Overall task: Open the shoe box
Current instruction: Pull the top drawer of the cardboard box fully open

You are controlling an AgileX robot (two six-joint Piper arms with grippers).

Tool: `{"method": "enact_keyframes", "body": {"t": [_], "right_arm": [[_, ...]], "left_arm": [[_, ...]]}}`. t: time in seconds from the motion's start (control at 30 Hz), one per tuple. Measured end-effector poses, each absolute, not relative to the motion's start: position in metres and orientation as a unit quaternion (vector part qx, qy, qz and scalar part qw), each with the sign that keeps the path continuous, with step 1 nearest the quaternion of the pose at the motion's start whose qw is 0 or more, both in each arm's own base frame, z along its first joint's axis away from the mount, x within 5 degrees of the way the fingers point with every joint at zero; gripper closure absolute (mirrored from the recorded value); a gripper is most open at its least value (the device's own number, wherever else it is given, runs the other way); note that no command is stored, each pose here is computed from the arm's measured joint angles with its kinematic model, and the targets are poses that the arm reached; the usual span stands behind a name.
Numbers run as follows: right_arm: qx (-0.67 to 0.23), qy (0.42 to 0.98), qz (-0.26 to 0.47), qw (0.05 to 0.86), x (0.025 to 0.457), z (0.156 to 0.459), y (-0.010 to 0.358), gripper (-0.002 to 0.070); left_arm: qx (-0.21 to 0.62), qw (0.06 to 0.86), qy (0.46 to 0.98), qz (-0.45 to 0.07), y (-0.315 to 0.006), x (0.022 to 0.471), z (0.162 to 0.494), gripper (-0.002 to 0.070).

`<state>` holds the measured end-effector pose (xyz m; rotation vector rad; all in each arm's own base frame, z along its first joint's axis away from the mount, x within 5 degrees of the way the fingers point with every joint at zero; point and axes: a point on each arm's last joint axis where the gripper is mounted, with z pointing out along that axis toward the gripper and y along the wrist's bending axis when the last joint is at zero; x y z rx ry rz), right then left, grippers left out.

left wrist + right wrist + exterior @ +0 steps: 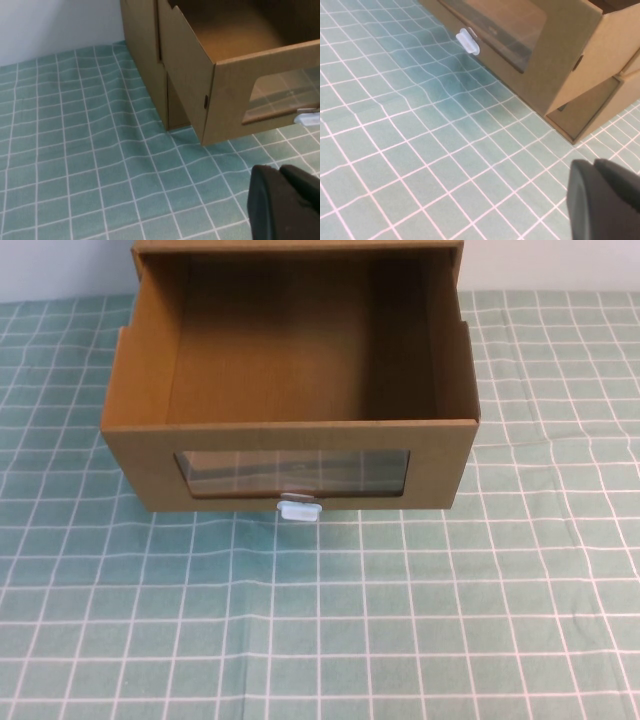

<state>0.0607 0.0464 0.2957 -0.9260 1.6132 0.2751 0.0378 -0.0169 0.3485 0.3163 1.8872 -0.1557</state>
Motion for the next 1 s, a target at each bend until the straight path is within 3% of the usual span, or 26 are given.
{"method": "enact_keyframes", "body": {"t": [0.33,0.73,0.87,1.0], "right_arm": [[-0.398,0.693,0.118,0.59,0.061,0.296,0.046,0.0689],[-0.398,0.692,0.118,0.59,0.061,0.296,0.046,0.069],[-0.398,0.692,0.118,0.591,0.061,0.296,0.046,0.069],[-0.398,0.692,0.118,0.591,0.061,0.296,0.046,0.069]], "left_arm": [[0.136,0.574,0.805,-0.061,-0.016,0.038,0.349,0.068],[0.14,0.609,0.781,0.004,-0.009,0.046,0.349,0.068],[0.131,0.635,0.761,0.001,-0.009,0.05,0.328,0.068],[0.117,0.667,0.736,-0.011,-0.01,0.05,0.285,0.068]]}}
